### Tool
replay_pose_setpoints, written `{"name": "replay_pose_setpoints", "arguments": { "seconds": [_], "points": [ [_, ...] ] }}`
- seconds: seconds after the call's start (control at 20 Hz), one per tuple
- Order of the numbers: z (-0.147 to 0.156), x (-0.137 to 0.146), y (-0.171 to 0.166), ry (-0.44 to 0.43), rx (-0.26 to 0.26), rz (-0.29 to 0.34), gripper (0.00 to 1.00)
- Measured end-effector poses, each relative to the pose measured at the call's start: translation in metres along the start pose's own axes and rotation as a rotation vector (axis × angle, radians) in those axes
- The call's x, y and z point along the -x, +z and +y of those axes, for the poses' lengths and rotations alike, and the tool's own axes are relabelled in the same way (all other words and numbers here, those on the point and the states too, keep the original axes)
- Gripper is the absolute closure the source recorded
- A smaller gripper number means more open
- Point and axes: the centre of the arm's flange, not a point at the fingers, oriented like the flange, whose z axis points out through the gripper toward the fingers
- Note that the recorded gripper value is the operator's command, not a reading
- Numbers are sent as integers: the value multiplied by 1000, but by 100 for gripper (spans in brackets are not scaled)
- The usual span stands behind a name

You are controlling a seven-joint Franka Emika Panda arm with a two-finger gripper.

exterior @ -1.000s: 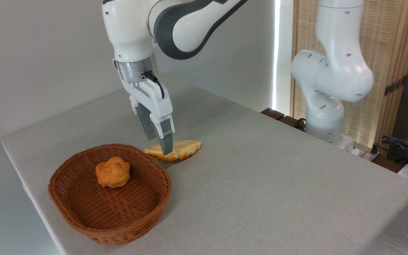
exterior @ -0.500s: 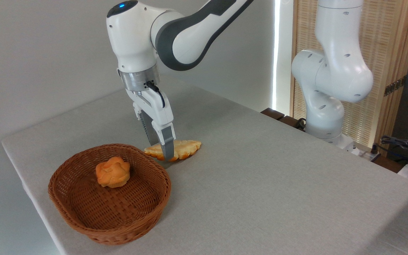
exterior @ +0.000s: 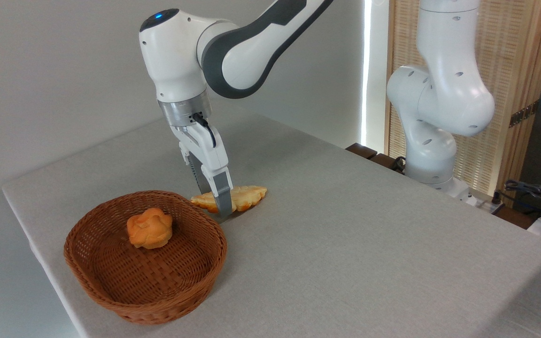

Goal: Put bread into the basket
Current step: 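Lower the gripper onto the bread slice and close the fingers on it, then lift the gripped bread slice up off the table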

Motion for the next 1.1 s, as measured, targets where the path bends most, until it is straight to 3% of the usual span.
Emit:
{"name": "replay_pose_setpoints", "arguments": {
  "seconds": [0.7, 0.85, 1.1],
  "points": [
    [6, 1, -5, 8, 5, -14, 56],
    [12, 8, -24, 9, 0, -19, 51],
    [8, 10, -76, -6, -57, 64, 44]
  ]
}}
